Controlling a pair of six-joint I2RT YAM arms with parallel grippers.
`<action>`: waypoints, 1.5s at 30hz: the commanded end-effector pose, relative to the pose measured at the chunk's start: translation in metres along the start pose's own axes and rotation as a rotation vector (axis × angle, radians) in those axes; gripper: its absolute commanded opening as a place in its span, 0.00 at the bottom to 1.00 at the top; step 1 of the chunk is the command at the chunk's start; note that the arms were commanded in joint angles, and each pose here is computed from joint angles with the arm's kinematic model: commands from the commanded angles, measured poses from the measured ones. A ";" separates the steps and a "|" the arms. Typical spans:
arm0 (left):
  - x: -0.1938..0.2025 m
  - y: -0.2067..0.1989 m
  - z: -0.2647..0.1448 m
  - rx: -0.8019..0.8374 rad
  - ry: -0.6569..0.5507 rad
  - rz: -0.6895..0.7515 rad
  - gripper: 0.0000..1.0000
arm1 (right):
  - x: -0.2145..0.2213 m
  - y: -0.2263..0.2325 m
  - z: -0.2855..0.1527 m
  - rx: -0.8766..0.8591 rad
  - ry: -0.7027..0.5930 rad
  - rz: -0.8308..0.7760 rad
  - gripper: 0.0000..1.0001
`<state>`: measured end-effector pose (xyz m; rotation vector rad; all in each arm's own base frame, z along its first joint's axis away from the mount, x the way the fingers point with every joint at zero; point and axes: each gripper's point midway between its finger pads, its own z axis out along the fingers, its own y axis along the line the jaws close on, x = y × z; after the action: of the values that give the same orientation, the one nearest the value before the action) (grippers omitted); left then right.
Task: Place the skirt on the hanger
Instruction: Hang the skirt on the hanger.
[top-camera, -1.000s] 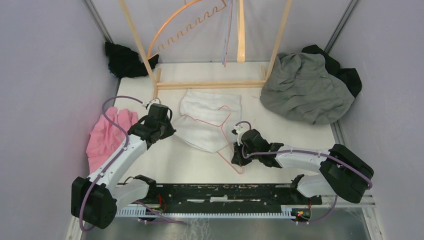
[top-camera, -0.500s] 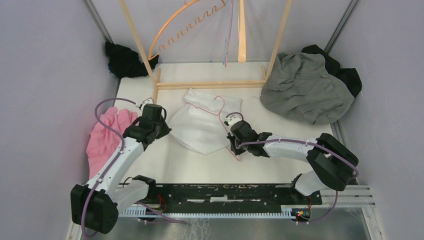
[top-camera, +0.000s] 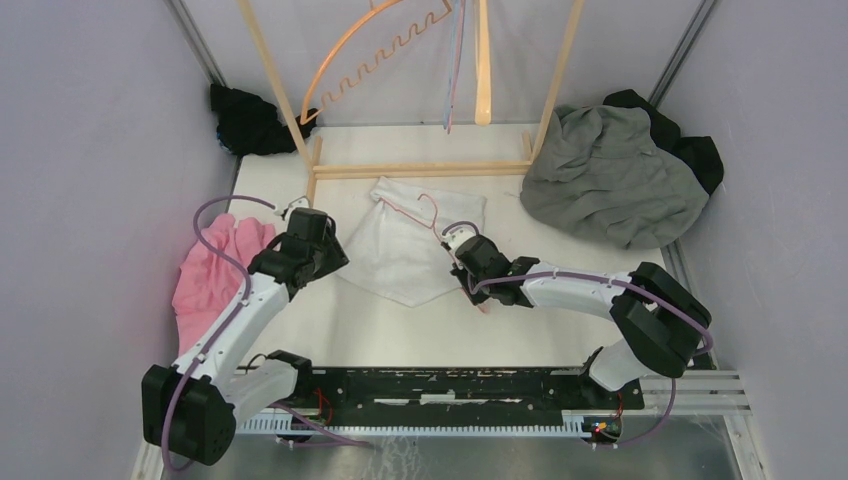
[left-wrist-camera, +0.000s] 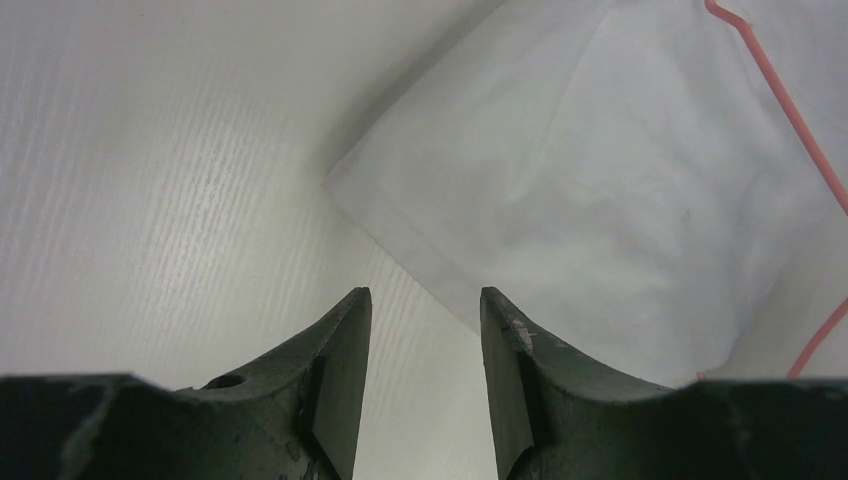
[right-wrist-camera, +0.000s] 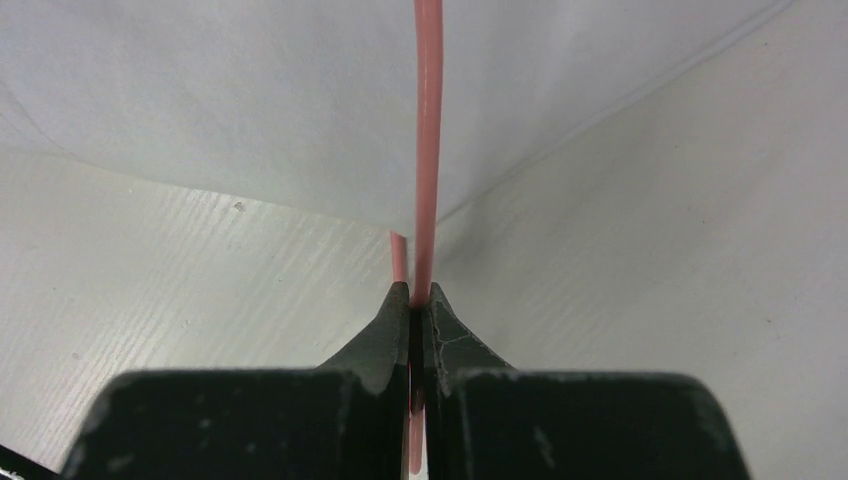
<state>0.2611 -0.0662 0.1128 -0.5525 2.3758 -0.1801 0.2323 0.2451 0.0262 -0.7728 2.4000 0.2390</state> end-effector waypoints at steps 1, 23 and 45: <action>0.006 -0.024 -0.001 0.079 -0.003 -0.002 0.52 | -0.010 0.006 -0.007 -0.030 -0.008 -0.052 0.01; 0.093 -0.106 0.046 0.119 0.078 0.123 0.50 | -0.016 0.033 -0.003 -0.178 -0.025 -0.112 0.01; 0.084 0.008 0.043 -0.134 0.015 0.089 0.44 | -0.024 0.068 -0.004 -0.341 -0.043 -0.237 0.01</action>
<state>0.2307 -0.1153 0.0301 -0.4516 2.4579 -0.0366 0.1912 0.2948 0.0321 -1.1331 2.3140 0.5842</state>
